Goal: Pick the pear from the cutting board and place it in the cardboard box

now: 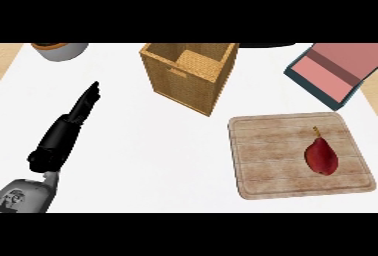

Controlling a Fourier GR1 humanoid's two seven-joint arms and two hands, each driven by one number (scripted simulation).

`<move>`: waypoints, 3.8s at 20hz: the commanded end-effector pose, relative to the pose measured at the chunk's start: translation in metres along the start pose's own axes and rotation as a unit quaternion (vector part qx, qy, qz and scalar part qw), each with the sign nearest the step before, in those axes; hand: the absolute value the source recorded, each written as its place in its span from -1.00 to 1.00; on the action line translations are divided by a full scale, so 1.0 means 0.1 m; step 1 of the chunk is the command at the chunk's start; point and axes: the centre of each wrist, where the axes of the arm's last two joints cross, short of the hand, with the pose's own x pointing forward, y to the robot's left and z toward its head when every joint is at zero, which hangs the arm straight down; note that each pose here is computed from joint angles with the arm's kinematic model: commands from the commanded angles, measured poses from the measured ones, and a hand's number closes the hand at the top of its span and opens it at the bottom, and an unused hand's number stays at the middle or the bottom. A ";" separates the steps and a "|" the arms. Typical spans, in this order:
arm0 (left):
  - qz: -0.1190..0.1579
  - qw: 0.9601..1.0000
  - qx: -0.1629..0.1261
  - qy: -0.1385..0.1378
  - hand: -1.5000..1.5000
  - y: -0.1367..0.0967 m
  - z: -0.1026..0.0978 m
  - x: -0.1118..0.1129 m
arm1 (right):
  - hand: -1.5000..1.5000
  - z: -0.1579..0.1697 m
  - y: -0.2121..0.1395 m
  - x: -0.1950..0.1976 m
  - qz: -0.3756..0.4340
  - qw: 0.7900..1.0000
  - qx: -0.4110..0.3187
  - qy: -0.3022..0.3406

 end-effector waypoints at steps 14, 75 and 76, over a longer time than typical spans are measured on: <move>0.011 0.999 -0.045 -0.024 0.00 -0.11 -0.19 0.22 | -1.00 -0.05 0.09 0.78 0.274 0.921 0.271 0.057; 0.008 0.999 -0.037 -0.026 0.00 -0.16 -0.17 0.08 | -1.00 -0.13 1.61 0.20 0.377 0.836 0.334 0.220; 0.007 0.999 -0.042 -0.024 0.00 -0.02 -0.07 0.20 | -1.00 -0.03 1.65 0.06 0.379 0.836 0.329 0.222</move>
